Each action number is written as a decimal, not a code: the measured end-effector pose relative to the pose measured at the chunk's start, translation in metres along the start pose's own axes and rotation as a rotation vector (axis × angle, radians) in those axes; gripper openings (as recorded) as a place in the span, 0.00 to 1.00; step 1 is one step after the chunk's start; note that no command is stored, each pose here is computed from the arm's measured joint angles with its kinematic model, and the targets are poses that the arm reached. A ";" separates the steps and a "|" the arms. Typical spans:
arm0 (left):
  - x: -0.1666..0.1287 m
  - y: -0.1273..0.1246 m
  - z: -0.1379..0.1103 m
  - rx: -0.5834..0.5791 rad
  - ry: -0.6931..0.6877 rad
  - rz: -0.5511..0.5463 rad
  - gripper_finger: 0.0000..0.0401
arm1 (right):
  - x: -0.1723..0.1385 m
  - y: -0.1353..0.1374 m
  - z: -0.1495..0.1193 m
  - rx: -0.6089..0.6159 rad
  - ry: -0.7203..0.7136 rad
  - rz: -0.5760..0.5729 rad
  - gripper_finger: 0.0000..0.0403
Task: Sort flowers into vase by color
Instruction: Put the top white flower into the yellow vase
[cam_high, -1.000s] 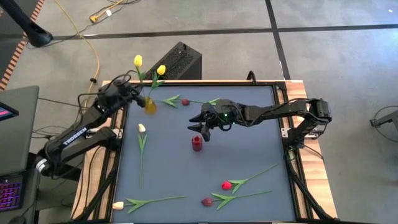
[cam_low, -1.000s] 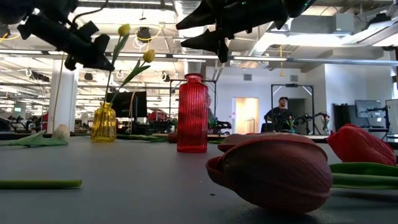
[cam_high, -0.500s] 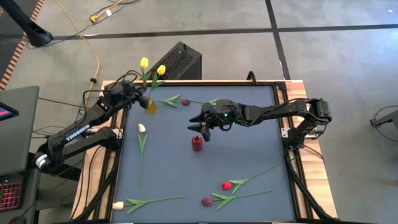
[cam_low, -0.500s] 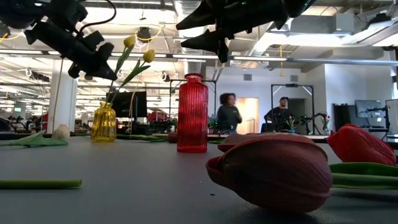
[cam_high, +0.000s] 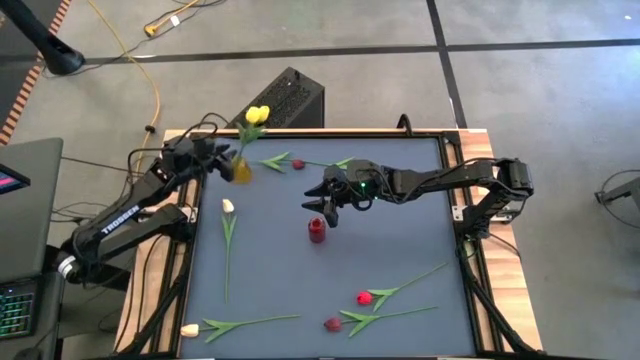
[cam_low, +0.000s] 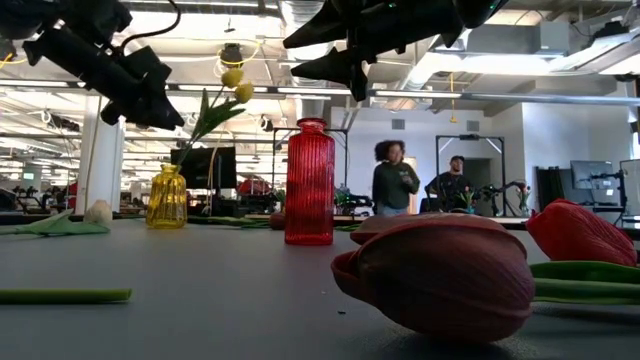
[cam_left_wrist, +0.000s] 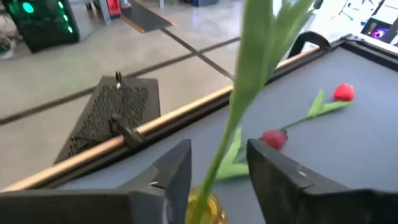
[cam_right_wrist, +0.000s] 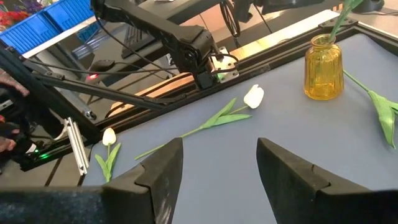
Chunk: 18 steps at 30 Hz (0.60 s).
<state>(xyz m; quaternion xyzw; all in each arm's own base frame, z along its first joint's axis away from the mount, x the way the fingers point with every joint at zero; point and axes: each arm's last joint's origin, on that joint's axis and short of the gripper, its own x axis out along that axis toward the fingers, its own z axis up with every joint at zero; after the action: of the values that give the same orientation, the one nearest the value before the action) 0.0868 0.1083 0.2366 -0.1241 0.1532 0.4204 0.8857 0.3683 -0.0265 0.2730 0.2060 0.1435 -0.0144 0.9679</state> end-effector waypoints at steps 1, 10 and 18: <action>-0.001 0.000 -0.001 -0.006 0.005 -0.010 0.40 | 0.000 0.000 0.000 0.000 0.000 0.000 0.57; -0.021 -0.008 0.024 0.043 0.046 -0.167 0.56 | 0.000 0.000 0.000 0.000 0.000 0.000 0.57; -0.053 -0.024 0.043 0.082 0.200 -0.361 0.56 | 0.000 0.000 0.000 0.000 0.000 0.000 0.57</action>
<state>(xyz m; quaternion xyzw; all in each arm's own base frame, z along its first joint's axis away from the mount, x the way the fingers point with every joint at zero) 0.0813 0.0715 0.2984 -0.1545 0.2326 0.2338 0.9313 0.3683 -0.0265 0.2730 0.2060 0.1435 -0.0144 0.9679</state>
